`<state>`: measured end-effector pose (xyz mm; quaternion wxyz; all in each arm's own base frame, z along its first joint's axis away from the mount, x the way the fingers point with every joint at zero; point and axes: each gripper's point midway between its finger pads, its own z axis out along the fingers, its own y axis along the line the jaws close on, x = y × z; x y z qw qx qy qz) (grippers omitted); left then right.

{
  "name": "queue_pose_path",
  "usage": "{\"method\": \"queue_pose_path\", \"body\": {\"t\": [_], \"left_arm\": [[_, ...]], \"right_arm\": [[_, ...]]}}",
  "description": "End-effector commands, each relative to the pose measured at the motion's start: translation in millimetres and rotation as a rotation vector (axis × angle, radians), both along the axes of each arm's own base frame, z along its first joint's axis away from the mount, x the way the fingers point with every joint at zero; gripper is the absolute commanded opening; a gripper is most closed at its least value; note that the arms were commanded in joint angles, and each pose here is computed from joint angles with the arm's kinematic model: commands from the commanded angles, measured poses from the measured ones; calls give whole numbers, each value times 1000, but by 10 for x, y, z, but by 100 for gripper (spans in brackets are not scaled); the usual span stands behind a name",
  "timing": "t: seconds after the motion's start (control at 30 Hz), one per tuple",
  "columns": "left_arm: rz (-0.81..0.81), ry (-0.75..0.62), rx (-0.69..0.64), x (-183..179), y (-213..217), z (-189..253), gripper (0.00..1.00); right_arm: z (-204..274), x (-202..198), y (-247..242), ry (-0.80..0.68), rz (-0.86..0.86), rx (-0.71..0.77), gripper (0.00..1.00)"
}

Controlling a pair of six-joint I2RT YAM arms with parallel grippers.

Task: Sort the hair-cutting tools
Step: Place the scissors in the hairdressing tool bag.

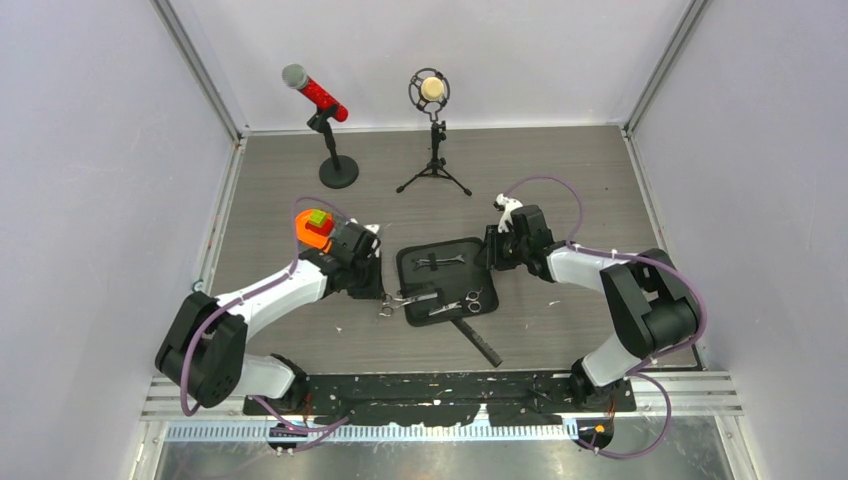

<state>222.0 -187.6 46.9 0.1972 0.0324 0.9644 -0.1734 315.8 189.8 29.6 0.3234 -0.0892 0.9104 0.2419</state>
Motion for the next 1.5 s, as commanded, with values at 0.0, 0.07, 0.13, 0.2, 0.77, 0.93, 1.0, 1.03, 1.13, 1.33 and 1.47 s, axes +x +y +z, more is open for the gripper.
{"method": "queue_pose_path", "body": {"t": [0.0,0.07,0.13,0.2,0.77,0.93,1.0,1.03,1.13,1.33,1.47], "left_arm": [[-91,-70,-58,95,-156,222,0],[-113,-77,-56,100,-166,249,0],[-135,-84,-58,110,-180,272,0],[-155,-79,-62,97,-201,286,0],[91,-5,-218,-27,-383,214,0],[166,-60,-248,88,-340,341,0],[166,-80,-242,195,-358,398,0],[163,-86,-244,259,-380,416,0],[124,-77,-269,366,-503,468,0],[102,-48,-234,296,-462,329,0],[107,-42,-238,241,-434,301,0]], "right_arm": [[64,75,171,-47,61,9,30],[33,56,183,-38,78,2,24],[11,18,197,-33,101,-8,16],[0,-28,216,-33,128,-19,9],[-16,-215,228,8,-53,85,5],[-36,-269,63,4,-195,113,5],[-1,-241,-1,-16,-245,115,5],[37,-227,-11,-24,-264,125,5],[89,-199,-29,-36,-285,130,12],[172,-327,-35,-8,-230,107,47],[130,-505,-139,21,-205,53,51]]}}
